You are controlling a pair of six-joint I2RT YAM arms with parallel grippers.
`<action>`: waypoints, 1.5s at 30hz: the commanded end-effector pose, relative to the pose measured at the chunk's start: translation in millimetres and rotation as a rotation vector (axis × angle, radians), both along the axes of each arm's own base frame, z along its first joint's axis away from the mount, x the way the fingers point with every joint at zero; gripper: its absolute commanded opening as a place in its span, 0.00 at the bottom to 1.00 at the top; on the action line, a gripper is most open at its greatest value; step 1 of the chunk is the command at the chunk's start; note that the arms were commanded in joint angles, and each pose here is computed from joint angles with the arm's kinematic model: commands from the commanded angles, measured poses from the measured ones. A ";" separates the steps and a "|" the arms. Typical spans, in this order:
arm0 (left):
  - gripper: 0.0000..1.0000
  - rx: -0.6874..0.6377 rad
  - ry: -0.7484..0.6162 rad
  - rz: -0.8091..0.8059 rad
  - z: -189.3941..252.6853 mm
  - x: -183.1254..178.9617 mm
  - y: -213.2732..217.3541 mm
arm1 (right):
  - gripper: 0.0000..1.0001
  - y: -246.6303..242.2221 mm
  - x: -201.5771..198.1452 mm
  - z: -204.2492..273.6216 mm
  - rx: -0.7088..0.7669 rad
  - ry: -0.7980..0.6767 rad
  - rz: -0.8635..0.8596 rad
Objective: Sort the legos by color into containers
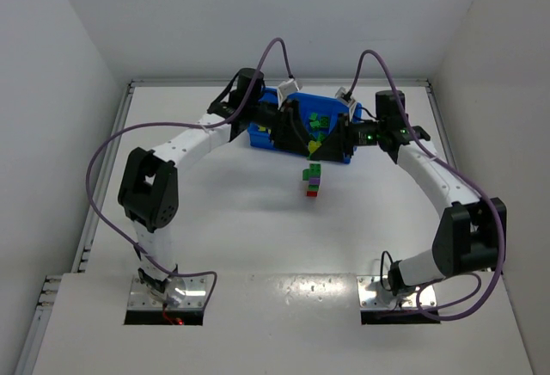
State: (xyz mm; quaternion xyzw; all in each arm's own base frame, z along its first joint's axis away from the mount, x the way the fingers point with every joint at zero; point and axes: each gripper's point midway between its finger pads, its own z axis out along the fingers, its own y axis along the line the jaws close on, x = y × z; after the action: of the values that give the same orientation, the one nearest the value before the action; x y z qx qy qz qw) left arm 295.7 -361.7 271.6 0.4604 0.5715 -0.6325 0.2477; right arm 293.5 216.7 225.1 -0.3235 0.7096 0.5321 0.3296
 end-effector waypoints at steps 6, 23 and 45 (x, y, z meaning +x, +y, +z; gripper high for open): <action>0.62 -0.071 -0.081 -0.094 30.5 -25.0 1.8 | 0.03 -0.3 13.9 14.6 0.010 -0.105 -0.010; 0.04 -0.057 -0.075 -0.081 26.2 -20.8 -4.5 | 0.26 3.6 22.3 30.9 0.026 -0.122 -0.046; 0.00 -0.323 0.070 0.526 86.1 106.3 55.2 | 0.03 -2.2 -16.7 3.6 0.006 -0.037 -0.008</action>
State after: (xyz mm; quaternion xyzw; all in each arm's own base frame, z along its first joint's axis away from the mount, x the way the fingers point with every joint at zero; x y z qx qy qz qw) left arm 325.6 -354.4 292.0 0.3388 0.5979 -0.6627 0.2976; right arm 309.9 218.5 241.7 -0.3184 0.7015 0.5108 0.3816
